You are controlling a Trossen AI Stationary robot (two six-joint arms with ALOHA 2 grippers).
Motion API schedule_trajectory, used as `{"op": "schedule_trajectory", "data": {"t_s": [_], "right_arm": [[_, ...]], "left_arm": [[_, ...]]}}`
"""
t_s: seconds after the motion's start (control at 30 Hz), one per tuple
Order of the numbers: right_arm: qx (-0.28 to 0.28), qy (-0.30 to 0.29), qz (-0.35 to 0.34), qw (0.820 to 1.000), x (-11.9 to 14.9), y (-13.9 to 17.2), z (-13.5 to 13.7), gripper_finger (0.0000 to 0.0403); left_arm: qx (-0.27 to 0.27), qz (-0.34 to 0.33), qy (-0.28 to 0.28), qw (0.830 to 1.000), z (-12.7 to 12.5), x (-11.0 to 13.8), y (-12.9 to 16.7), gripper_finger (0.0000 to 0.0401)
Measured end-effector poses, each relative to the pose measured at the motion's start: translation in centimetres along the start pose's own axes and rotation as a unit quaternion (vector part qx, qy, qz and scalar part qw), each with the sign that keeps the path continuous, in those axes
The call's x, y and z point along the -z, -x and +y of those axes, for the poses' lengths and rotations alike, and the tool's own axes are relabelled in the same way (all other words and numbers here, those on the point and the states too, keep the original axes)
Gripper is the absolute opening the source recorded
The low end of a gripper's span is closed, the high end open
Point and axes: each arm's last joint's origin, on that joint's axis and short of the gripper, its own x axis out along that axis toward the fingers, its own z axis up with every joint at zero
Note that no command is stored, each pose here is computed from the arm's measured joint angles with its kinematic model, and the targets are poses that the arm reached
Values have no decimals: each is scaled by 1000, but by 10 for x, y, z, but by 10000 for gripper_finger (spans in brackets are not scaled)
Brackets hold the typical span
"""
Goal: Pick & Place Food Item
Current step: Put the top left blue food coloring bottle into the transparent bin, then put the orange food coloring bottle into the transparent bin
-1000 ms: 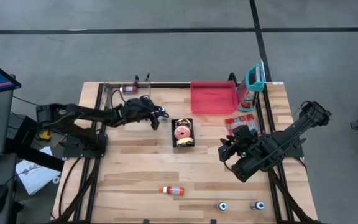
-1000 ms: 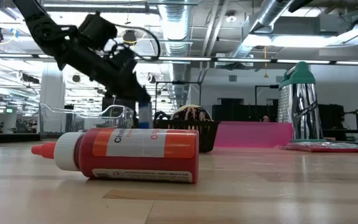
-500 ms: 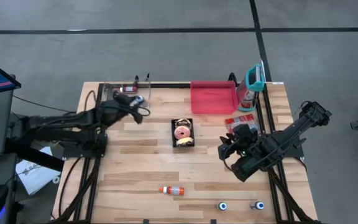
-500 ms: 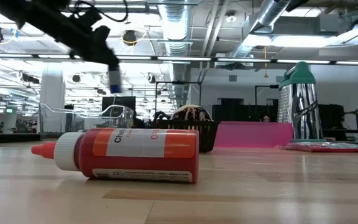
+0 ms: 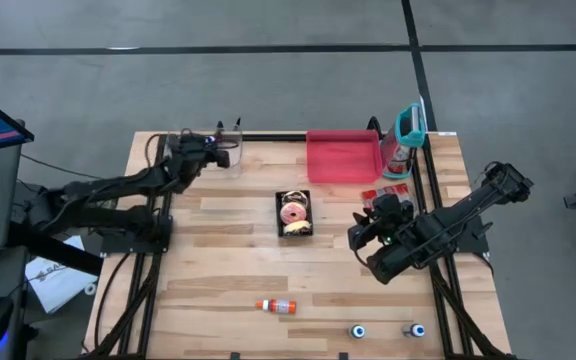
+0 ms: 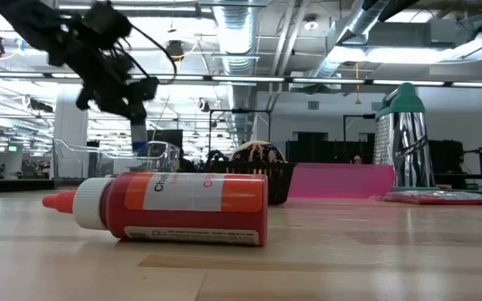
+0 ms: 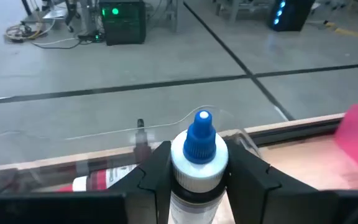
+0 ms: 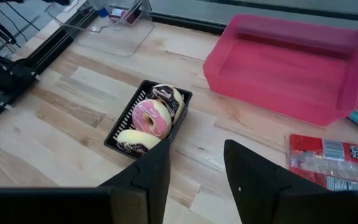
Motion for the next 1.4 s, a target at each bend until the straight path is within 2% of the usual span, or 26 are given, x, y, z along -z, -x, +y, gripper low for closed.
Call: {"op": "schedule_trajectory", "data": {"t_s": [0.1, 0.47, 0.73, 0.93, 1.0, 1.13, 1.2, 1.33, 1.4], "right_arm": [[4, -2, -1, 1000, -2, -2, 0, 143], [3, -4, -5, 1000, -2, -2, 0, 143], [1, -5, -6, 1000, -2, -2, 0, 143], [-4, -4, -7, 1000, 0, 0, 1, 143], [-4, -4, -7, 1000, 0, 0, 1, 143], [-7, -2, -9, 1000, 1, 1, 1, 143], [-8, -1, -9, 1000, 1, 2, 1, 143], [-10, 0, -10, 1000, 1, 3, 1, 143], [-14, -1, -10, 1000, 2, 4, 2, 143]], "left_arm": [[-10, -2, 3, 1000, -4, 2, -18, 105], [-22, 64, -30, 997, -31, 9, -75, 105], [-40, 89, -29, 995, -31, 20, -88, 105], [-54, 91, -1, 994, -22, 18, -93, 105], [-55, 94, 1, 994, -20, 17, -95, 123], [-56, 92, 3, 994, -20, 17, -95, 207], [-53, 91, 4, 994, -20, 15, -93, 237], [-25, 82, 7, 996, -23, 6, -85, 256], [12, 75, -6, 997, -25, -4, -74, 253]]}}
